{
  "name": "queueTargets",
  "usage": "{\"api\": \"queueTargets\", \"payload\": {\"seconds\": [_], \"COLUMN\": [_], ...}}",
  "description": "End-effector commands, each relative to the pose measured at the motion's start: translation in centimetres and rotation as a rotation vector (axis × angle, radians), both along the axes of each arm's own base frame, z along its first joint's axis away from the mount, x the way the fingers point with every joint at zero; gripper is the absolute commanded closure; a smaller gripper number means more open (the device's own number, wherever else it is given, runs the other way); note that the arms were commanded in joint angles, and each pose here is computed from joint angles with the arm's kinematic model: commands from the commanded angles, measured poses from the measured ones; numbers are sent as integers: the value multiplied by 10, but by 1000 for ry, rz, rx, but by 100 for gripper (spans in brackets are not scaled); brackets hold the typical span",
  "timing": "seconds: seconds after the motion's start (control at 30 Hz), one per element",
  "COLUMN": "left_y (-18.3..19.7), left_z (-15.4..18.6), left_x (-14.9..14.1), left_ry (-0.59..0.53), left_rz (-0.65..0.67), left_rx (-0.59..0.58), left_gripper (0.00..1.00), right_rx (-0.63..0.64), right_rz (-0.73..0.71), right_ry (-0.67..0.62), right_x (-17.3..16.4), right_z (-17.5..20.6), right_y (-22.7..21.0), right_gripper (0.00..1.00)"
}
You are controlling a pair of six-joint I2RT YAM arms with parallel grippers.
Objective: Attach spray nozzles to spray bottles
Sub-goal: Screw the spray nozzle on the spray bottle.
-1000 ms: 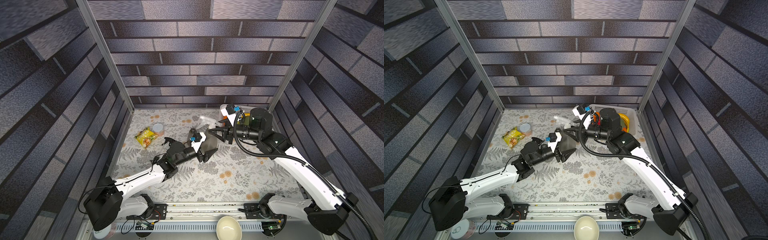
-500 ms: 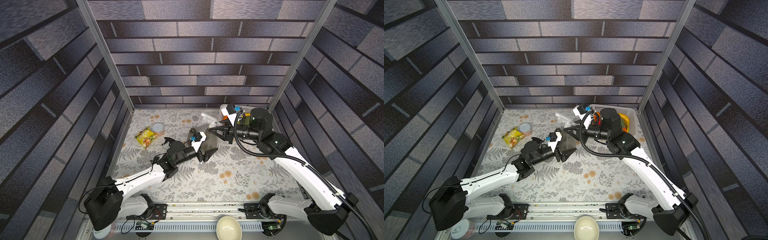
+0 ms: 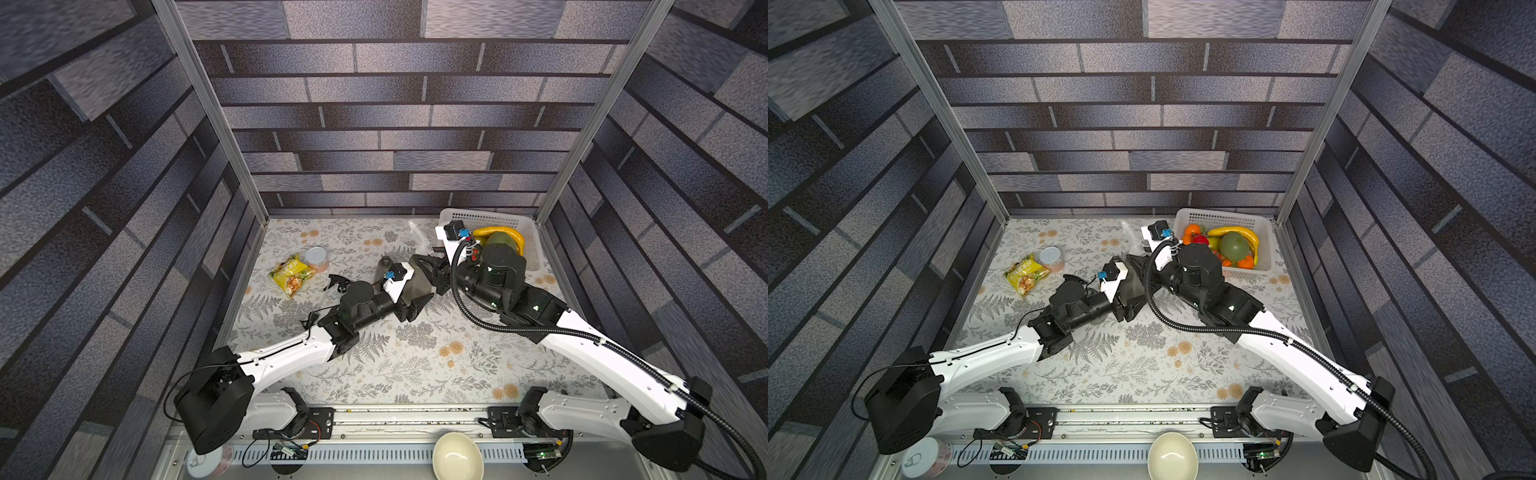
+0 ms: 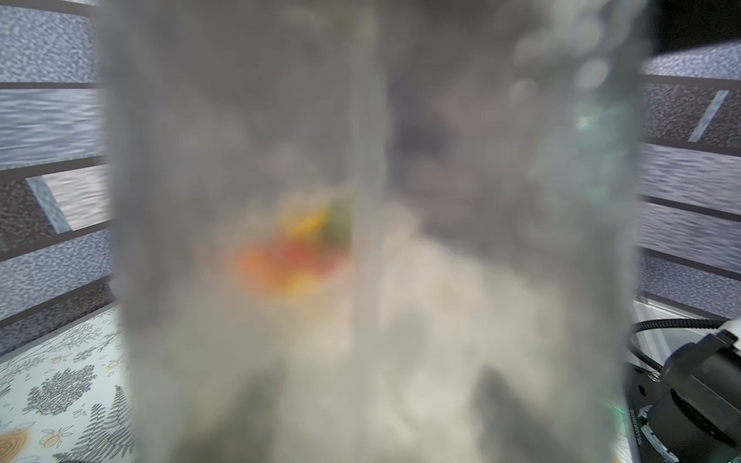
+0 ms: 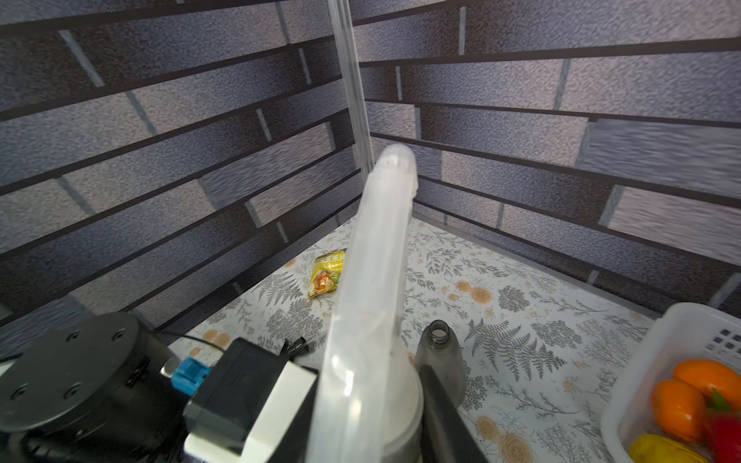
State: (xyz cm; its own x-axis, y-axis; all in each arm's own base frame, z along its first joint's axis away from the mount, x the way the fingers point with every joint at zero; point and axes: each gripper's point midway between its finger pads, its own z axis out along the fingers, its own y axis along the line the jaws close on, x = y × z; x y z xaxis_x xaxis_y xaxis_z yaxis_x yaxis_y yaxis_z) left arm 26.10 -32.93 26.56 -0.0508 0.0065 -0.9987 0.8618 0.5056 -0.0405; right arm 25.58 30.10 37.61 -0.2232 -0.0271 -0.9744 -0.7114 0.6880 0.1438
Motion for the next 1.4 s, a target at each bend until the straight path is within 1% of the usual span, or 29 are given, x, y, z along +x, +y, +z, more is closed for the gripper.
{"api": "queueTargets", "payload": {"seconds": [0.0, 0.1, 0.3, 0.4, 0.47, 0.5, 0.63, 0.73, 0.8, 1.0, 1.1, 1.2, 1.37], "left_y": [-5, -5, -5, -4, -3, -2, 4, 7, 8, 10, 12, 14, 16], "left_z": [64, 67, 69, 66, 63, 60, 49, 42, 39, 35, 36, 35, 34], "left_x": [-7, -6, -4, -4, -4, -5, -5, -7, -8, -9, -7, -5, -3], "left_ry": [-179, -189, -202, -197, -194, -190, -159, -141, -135, -121, -123, -116, -110], "left_rz": [-17, -11, 0, 5, 7, 9, 8, 5, 1, 2, 7, 10, 8], "left_rx": [-120, -127, -129, -126, -120, -116, -105, -99, -94, -96, -95, -92, -89], "left_gripper": [21, 21, 21, 21, 21, 21, 21, 21, 21, 21, 21, 21, 21], "right_rx": [-53, -78, -163, -149, -136, -132, -128, -125, -119, -107, -121, -142, -170], "right_rz": [-224, -314, -484, -488, -465, -442, -314, -272, -254, -213, -170, -121, -40], "right_ry": [23, 17, -74, -83, -79, -73, -50, -48, -50, -53, -34, -1, 19], "right_x": [21, 26, 26, 22, 20, 18, 4, -3, -7, -16, -23, -32, -52], "right_z": [-28, -31, -25, -21, -17, -16, -10, -3, 3, 13, 7, -2, -9], "right_y": [-9, -5, 4, 7, 9, 11, 22, 19, 16, 12, 14, 12, -1], "right_gripper": [87, 88, 88, 86, 84, 81, 60, 51, 47, 42, 36, 31, 28]}}
